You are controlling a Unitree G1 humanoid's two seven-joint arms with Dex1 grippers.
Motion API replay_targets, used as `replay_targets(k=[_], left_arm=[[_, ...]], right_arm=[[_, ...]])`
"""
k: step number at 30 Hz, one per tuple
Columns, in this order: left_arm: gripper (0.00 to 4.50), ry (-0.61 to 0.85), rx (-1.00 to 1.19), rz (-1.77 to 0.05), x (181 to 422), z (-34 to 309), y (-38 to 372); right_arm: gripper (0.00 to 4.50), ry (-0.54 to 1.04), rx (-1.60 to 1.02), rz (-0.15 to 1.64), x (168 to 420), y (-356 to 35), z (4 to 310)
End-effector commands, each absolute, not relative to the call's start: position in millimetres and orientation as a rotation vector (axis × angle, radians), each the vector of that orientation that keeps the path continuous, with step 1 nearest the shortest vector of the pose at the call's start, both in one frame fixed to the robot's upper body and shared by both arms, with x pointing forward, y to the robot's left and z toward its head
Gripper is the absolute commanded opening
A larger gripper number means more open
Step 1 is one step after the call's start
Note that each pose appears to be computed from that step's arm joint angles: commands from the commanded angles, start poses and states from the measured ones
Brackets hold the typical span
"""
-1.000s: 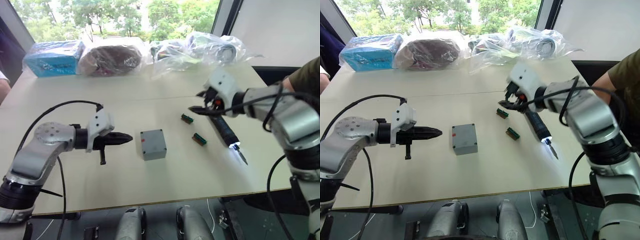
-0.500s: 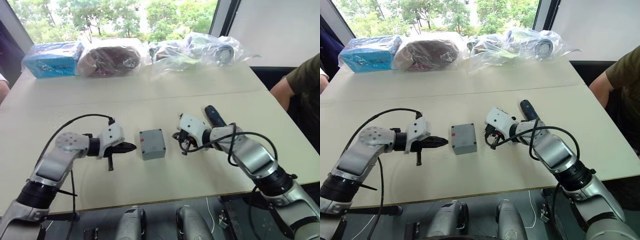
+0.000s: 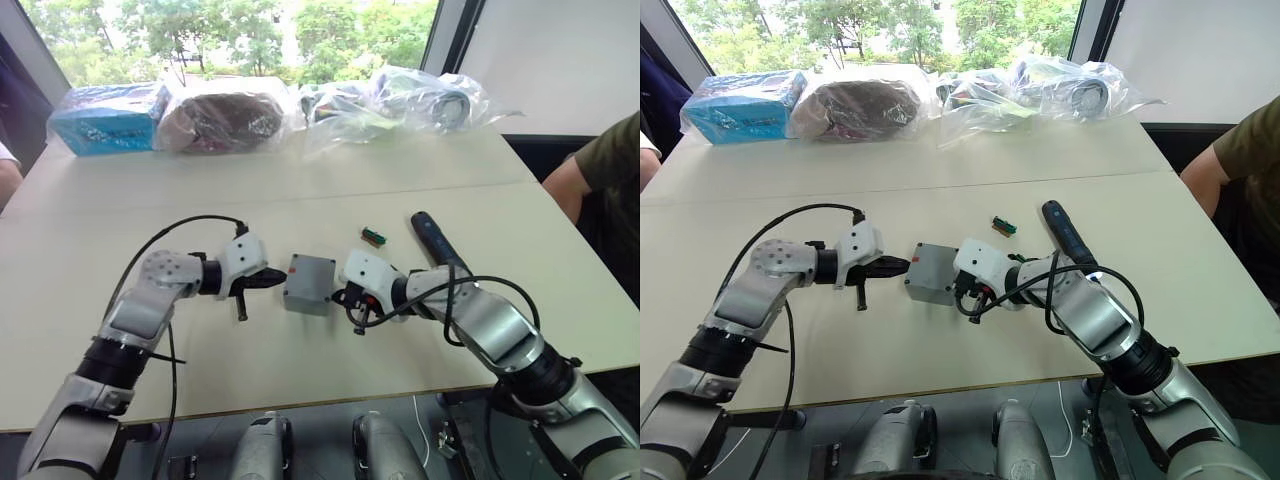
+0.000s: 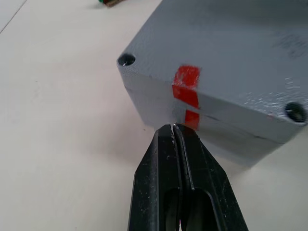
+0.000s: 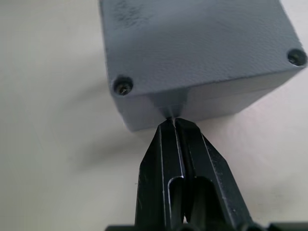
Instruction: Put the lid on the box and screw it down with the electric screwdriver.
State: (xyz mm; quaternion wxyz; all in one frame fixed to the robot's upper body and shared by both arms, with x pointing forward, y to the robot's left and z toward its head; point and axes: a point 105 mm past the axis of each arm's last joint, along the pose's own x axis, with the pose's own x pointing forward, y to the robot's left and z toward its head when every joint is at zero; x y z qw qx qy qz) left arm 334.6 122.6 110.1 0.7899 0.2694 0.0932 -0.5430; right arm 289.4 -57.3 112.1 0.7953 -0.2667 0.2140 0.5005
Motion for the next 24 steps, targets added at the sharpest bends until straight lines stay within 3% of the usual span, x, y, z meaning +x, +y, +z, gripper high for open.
replay_targets(k=[1,6,13,18,24], left_arm=[[0.00,0.157,0.607,-1.190,338,116,115],[0.00,0.184,0.627,-1.203,334,115,125],[0.00,0.242,0.626,-1.283,301,121,143],[0.00,0.266,0.596,-1.336,282,121,141],[0.00,0.248,0.526,-1.352,281,121,125]], right_arm=[[0.01,0.401,-0.573,1.112,283,-50,127],[0.01,0.363,-0.633,1.024,298,-71,144],[0.01,0.299,-0.700,0.887,339,-96,158],[0.01,0.254,-0.672,0.880,360,-84,156],[0.01,0.240,-0.656,0.913,369,-64,145]])
